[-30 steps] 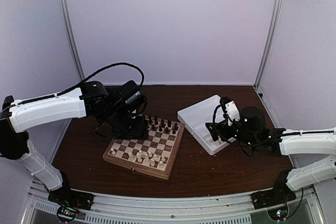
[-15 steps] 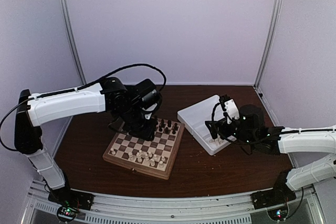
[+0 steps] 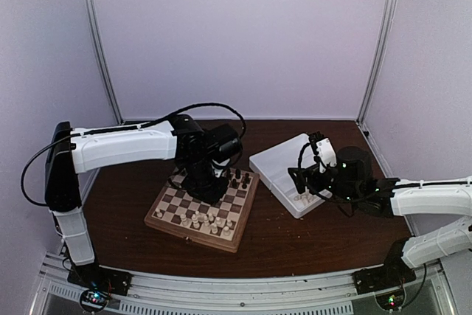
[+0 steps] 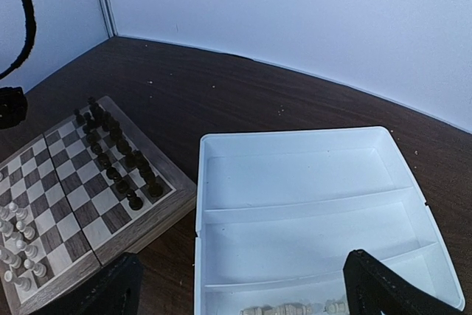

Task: Set up the chess pieces on the board
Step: Adjust the chess piece on the chessboard.

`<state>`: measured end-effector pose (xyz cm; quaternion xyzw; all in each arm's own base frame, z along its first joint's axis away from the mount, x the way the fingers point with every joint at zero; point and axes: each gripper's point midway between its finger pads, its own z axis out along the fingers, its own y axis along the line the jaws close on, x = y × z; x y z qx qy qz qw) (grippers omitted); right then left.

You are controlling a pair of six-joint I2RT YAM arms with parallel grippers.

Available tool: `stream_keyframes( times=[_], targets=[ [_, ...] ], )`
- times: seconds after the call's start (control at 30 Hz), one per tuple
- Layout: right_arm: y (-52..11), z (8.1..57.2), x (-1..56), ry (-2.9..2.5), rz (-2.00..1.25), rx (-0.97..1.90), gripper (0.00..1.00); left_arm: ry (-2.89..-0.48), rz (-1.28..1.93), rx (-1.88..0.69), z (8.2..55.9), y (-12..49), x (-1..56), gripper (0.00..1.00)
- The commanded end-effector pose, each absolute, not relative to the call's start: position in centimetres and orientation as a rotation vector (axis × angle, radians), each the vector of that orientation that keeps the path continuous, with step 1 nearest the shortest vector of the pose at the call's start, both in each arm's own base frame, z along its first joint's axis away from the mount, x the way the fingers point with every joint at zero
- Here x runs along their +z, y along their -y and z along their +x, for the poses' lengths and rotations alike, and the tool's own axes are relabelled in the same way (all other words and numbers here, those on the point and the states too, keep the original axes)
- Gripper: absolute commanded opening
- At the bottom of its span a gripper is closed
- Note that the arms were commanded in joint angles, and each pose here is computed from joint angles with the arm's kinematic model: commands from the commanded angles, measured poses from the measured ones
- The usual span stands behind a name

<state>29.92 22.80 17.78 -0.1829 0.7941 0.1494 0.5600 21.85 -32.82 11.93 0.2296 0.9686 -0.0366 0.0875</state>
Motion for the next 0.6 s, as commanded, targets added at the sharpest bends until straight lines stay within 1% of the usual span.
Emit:
stream_keyframes(
  times=[0.0,0.13,0.57],
  targets=[
    [-22.6,30.1,17.7,-1.864,-0.420,0.355,0.99,-2.897,0.713,-0.069,21.7,32.6,11.4,0.22],
    [-22.6,30.1,17.6,-1.865,-0.422,0.352,0.99,-2.919,0.726,-0.072,21.3,32.6,10.8,0.26],
    [-22.6,30.1,17.5,-1.866,-0.423,0.349,0.99,-2.957,0.740,-0.060,21.0,32.1,9.0,0.31]
  ],
)
